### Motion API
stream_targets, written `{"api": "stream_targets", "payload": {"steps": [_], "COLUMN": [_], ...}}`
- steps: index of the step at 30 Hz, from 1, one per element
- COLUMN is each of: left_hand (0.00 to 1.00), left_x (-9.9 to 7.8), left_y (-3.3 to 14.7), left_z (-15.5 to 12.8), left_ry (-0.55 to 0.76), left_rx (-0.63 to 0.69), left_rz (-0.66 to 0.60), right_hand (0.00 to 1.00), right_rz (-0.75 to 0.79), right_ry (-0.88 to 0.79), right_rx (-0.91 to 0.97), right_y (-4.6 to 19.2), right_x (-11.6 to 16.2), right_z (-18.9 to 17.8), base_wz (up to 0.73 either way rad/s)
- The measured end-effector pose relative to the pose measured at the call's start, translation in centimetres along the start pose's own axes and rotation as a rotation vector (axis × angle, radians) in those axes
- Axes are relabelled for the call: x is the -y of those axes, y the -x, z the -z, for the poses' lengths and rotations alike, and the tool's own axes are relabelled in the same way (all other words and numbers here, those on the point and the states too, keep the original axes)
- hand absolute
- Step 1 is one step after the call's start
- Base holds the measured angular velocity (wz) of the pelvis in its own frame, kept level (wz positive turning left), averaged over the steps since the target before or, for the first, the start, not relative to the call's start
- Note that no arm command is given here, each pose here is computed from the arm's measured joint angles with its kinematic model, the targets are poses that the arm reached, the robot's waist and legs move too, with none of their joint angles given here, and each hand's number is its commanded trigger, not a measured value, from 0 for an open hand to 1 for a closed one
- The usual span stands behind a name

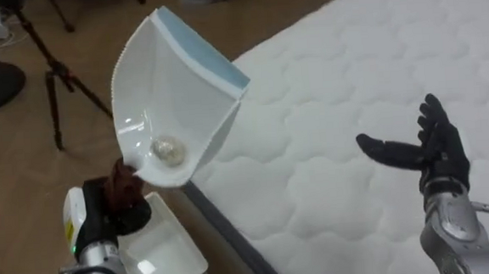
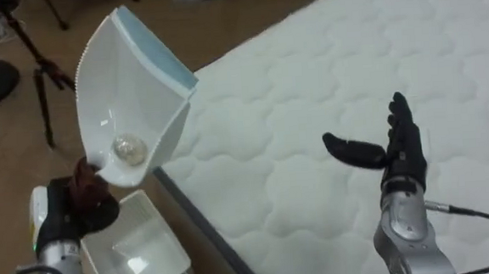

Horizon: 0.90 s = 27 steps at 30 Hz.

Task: Clean bed

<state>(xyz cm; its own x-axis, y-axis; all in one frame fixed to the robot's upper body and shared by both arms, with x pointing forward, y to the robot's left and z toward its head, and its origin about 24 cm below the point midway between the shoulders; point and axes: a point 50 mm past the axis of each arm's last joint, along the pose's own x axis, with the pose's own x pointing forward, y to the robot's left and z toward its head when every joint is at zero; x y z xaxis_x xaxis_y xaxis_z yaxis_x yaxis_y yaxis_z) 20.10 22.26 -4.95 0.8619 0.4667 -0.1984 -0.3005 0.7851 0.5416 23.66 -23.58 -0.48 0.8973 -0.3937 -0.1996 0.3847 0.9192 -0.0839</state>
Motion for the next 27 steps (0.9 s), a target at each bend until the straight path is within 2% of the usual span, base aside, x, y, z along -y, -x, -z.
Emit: {"api": "stream_targets", "payload": {"steps": [7, 12, 19, 27], "left_hand": [1.0, 1.0, 1.0, 1.0], "left_x": [-0.5, -0.8, -0.6, -0.1], "left_y": [-0.1, -0.2, -0.1, 0.2], "left_z": [-1.1, -1.2, -0.9, 0.6], "left_ry": [0.025, 0.034, 0.059, 0.02], "left_rx": [0.047, 0.045, 0.019, -0.036], "left_rz": [-0.02, -0.038, -0.034, 0.017], "right_hand": [0.0, 0.0, 0.0, 0.0], "right_rz": [-0.032, -0.018, -0.018, -0.014], "right_ry": [0.004, 0.01, 0.037, 0.029], "right_rx": [-0.002, -0.019, -0.081, -0.113], "right_y": [0.2, 0.6, 0.9, 1.0], "right_x": [-0.1, 0.3, 0.8, 0.9], "right_z": [0.1, 0.6, 2.2, 2.8], "base_wz": [0.32, 0.74, 0.38, 0.16]}}
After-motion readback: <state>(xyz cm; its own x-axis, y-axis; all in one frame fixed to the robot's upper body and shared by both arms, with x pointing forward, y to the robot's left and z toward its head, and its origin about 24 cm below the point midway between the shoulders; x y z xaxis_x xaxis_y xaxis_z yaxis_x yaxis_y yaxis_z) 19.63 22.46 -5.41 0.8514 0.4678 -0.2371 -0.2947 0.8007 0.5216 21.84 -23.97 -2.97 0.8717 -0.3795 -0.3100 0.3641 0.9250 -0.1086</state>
